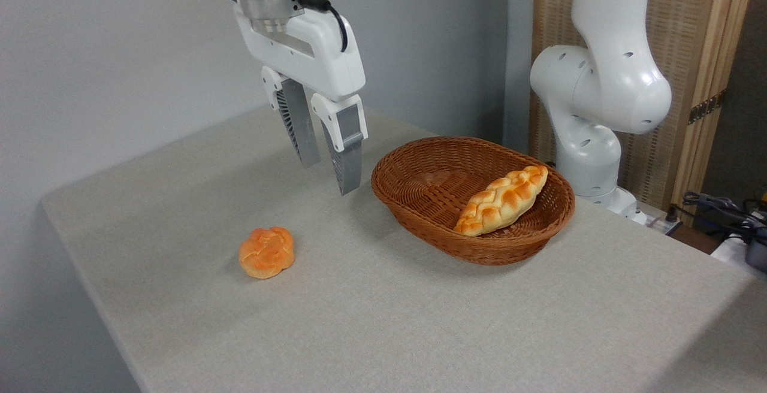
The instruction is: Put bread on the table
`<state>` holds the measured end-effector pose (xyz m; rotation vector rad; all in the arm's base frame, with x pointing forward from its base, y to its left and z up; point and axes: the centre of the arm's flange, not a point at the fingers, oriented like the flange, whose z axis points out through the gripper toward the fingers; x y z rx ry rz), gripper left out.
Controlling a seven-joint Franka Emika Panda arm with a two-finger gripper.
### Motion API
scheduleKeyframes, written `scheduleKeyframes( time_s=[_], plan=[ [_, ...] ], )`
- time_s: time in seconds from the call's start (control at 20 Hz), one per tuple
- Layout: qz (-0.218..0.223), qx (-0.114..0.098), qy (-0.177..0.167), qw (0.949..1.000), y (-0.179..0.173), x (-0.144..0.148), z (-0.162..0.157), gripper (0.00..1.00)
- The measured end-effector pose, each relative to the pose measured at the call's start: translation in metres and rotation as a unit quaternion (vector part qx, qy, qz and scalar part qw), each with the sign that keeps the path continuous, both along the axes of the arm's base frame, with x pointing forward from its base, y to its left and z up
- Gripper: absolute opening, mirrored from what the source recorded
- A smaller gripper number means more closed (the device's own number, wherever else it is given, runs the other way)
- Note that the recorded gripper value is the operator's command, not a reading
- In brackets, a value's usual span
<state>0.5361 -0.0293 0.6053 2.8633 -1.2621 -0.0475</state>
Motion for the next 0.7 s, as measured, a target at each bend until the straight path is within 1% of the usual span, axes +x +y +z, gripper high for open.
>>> scheduleKeyframes(
  time_s=[0.2,0.45,0.7],
  plan=[
    [0.009,0.001,0.000,1.0000,0.009,0.002,-0.001,1.00],
    [0.019,0.000,-0.010,0.9998,0.019,0.004,0.005,1.00],
    [0.017,0.001,-0.012,0.9998,0.017,0.004,0.007,1.00]
  ],
)
